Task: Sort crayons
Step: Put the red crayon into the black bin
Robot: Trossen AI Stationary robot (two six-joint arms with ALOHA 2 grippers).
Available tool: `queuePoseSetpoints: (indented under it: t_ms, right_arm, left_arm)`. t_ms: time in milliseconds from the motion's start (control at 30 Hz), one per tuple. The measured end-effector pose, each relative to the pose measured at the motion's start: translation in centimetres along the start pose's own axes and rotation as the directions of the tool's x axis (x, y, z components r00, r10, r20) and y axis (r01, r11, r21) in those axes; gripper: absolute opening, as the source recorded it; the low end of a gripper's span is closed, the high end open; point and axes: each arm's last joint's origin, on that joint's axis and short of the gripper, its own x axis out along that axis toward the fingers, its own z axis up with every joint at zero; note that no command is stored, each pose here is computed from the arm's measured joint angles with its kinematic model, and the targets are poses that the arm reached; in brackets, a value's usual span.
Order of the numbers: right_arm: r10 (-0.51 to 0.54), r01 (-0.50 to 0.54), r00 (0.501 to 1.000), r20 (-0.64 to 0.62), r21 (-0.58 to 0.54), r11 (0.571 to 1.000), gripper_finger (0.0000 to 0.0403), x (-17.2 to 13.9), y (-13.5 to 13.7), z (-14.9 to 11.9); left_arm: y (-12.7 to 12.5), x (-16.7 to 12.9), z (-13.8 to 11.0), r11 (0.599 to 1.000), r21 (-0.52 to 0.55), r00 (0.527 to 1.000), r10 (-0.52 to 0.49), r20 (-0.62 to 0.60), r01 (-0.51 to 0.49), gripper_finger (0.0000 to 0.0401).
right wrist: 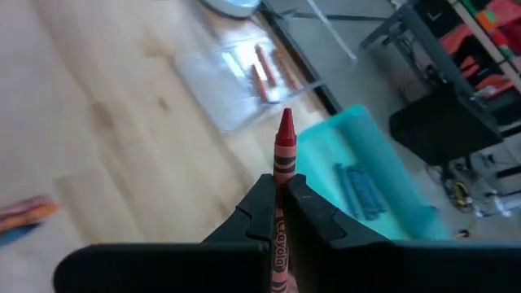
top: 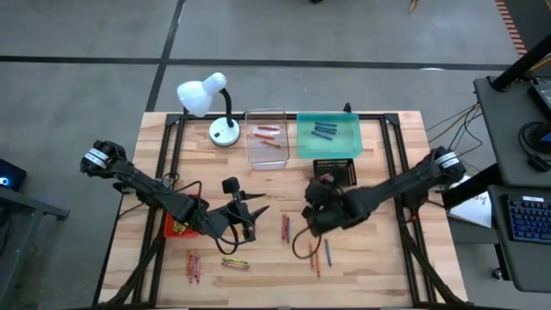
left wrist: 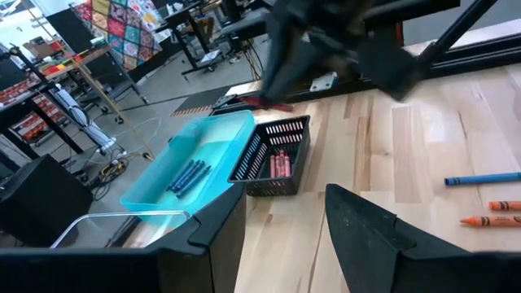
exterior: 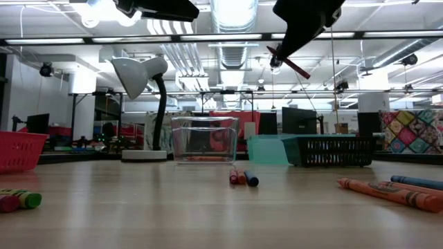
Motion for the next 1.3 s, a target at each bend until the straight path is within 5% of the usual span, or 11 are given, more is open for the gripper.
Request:
queuePoseSetpoints:
  t_ms: [167, 300, 533, 767, 967, 1300]
  right_arm:
    - [0.038, -0.038, 0.999, 0.024, 0.018, 0.999, 0.0012, 1.0, -2.5, -0.5]
    - [0.186, -0.188, 0.977, 0.106, 0.009, 0.982, 0.0012, 1.9, -3.5, -1.2]
    - [0.489, -0.523, 0.788, 0.374, -0.014, 0.853, 0.0012, 4.1, -4.7, -2.3]
    - [0.533, -0.61, 0.66, 0.529, -0.038, 0.792, 0.0012, 6.4, -6.3, -2.3]
    - [0.531, -0.628, 0.576, 0.621, -0.08, 0.774, 0.0012, 8.2, -7.6, -1.2]
    - [0.545, -0.642, 0.503, 0.671, -0.133, 0.755, 0.0012, 11.7, -10.5, -0.7]
  left_arm:
    - [0.0, 0.0, 0.3, 1.0, -0.028, 1.0, 0.001, 0.022, -0.001, 0.0153]
    - [0.0, 0.0, 0.4, 0.999, -0.038, 1.0, 0.002, 0.029, -0.001, 0.0153]
    - [0.0, 0.0, 0.4, 0.999, -0.041, 0.999, 0.002, 0.032, -0.001, 0.0153]
    - [0.1, 0.1, 0.4, 0.999, -0.037, 0.999, 0.014, 0.032, -0.013, 0.0153]
    - [1.8, 0.1, 0.9, 0.978, -0.047, 0.978, 0.207, 0.021, -0.205, 0.0153]
    - [6.8, 3.1, 1.1, 0.999, 0.045, 0.999, 0.029, 0.025, -0.03, 0.0153]
